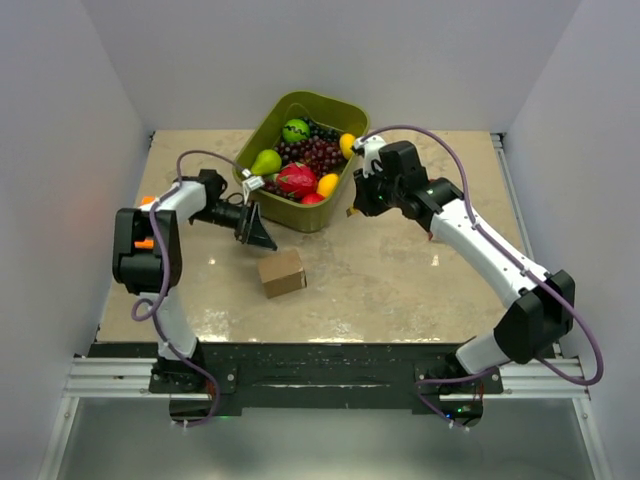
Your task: Unpack the express box
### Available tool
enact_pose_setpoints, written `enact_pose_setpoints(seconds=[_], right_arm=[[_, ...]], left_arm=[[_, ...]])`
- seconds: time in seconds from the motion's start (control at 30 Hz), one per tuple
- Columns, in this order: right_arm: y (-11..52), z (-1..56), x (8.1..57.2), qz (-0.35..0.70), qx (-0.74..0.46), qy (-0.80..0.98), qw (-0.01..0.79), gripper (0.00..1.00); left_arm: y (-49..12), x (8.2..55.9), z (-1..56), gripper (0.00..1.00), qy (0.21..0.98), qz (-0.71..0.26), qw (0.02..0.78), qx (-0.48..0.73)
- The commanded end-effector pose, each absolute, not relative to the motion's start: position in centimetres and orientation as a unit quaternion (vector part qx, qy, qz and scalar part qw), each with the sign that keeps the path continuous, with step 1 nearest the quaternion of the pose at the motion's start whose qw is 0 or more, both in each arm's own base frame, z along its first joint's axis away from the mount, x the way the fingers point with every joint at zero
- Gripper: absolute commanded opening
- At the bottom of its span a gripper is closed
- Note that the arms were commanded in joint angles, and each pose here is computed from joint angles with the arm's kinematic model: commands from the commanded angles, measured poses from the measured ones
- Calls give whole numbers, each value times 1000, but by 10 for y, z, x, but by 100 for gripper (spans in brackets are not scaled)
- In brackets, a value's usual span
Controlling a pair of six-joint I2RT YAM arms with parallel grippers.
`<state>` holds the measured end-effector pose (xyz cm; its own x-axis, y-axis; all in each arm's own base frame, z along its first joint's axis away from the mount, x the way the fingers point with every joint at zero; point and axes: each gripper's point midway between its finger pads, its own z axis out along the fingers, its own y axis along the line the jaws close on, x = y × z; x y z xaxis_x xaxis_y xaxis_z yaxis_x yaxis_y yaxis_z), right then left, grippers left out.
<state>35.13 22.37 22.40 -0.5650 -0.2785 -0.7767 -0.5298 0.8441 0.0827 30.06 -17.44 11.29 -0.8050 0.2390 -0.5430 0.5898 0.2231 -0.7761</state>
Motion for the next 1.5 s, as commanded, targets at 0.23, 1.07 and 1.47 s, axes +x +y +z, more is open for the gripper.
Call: enact_pose_setpoints(seconds=[0.23, 1.07, 1.47], right_arm=[[219, 276, 369, 156, -204, 841, 476, 0], [283, 235, 307, 506, -85, 780, 358, 0], [266, 203, 328, 461, 54, 817, 342, 0]], left_arm=[[-124, 328, 187, 100, 779, -260, 383, 422], [-188, 240, 130, 99, 753, -204, 325, 535], [-183, 251, 107, 100, 776, -182, 312, 518]])
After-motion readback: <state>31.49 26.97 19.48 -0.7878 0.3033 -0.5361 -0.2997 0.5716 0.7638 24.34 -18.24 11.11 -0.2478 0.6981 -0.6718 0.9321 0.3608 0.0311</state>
